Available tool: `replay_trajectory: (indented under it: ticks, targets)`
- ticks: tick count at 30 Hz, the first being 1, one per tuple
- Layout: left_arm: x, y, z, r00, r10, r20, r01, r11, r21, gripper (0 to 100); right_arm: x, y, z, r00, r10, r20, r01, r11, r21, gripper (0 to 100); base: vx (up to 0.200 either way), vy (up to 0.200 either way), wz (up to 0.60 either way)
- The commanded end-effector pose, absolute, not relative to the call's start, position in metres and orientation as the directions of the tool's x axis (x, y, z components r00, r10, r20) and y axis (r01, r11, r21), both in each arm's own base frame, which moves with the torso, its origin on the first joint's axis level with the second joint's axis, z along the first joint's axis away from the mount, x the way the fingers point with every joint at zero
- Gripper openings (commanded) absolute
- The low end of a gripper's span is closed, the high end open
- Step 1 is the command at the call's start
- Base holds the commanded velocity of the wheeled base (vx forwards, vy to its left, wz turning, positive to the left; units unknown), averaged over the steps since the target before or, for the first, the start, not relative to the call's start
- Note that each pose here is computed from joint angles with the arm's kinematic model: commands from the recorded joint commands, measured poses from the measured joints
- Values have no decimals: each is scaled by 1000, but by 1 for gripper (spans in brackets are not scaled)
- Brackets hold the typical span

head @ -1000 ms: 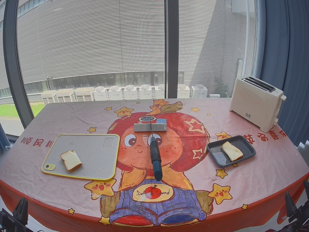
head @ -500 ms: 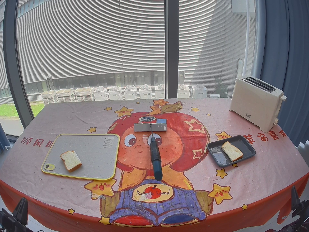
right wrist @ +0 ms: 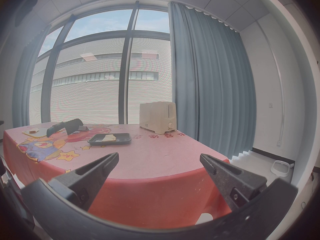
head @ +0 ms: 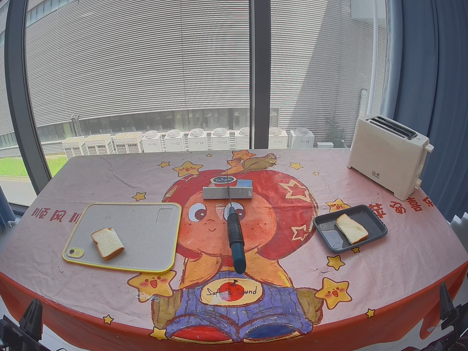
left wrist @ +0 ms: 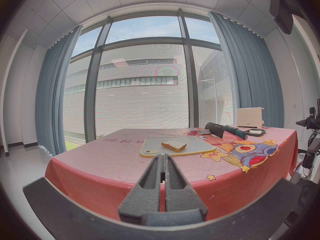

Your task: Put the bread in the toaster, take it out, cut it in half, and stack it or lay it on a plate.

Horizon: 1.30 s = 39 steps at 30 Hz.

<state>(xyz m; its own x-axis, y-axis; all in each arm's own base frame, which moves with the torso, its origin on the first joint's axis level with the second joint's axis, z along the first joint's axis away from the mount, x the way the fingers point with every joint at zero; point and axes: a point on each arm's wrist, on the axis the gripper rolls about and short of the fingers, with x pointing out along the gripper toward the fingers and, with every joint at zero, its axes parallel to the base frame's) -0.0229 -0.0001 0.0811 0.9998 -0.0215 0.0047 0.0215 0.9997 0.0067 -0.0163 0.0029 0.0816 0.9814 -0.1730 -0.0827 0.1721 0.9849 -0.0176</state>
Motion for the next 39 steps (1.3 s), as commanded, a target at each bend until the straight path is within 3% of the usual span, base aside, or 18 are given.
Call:
replay_trajectory:
  ticks: [1,14,20,26,39]
  targets:
    - [-23,0,76,1000,-21,3,21,1000,8,0,-15,2,77,988,-119,-101,118,993,-15,100,0,0,0]
    - [-23,0,76,1000,-21,5,21,1000,6,0,-15,2,77,991,-85,-103,84,996,-16,100,0,0,0]
    - [-23,0,76,1000,-21,5,21,1000,6,0,-19,0,77,998,35,-60,-36,999,-14,100,0,0,0]
    - [-23,0,76,1000,-21,3,21,1000,8,0,-23,0,75,1000,3,-5,-3,1000,-6,100,0,0,0]
    - [-23,0,76,1000,-21,3,21,1000,8,0,-23,-1,75,999,-32,-5,32,999,8,100,0,0,0]
